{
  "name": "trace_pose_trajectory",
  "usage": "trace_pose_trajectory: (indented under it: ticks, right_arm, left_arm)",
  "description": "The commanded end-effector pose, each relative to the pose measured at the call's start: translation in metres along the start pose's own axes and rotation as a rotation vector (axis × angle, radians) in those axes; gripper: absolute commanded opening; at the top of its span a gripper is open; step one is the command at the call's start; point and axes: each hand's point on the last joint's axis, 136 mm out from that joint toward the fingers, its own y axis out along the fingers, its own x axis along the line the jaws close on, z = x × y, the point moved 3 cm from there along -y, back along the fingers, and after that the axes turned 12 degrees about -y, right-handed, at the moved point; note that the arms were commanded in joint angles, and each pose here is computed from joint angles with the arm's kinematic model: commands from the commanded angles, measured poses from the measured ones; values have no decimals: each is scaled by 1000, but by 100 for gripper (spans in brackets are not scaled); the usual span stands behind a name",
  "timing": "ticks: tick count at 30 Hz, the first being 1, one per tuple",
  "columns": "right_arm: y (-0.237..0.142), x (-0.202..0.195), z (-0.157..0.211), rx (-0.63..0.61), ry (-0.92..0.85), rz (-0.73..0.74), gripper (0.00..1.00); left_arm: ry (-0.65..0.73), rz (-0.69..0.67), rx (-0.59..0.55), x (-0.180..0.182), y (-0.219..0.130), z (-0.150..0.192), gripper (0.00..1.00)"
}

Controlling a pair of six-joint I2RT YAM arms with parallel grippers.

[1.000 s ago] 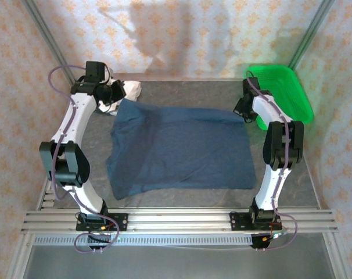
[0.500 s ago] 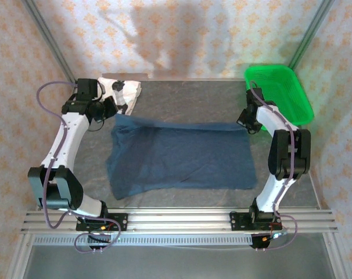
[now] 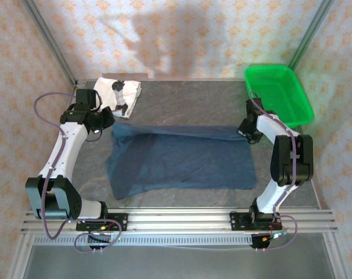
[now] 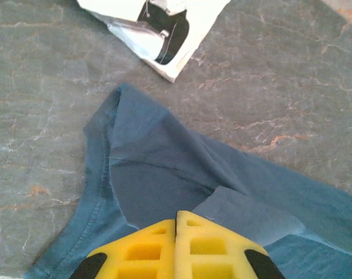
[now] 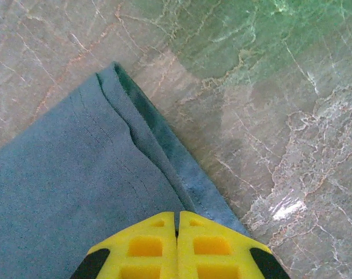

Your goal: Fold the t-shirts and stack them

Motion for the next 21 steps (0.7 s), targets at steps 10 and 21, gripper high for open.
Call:
trace_pose_trajectory:
  ticks: [10, 21]
  right_arm:
    - [3, -9, 8, -10, 18, 30, 0]
    - [8, -12, 14, 9, 15, 40, 0]
  left_arm:
    - [-72, -65, 12, 28, 7, 21, 0]
    - [-93, -105, 48, 46, 17, 39, 0]
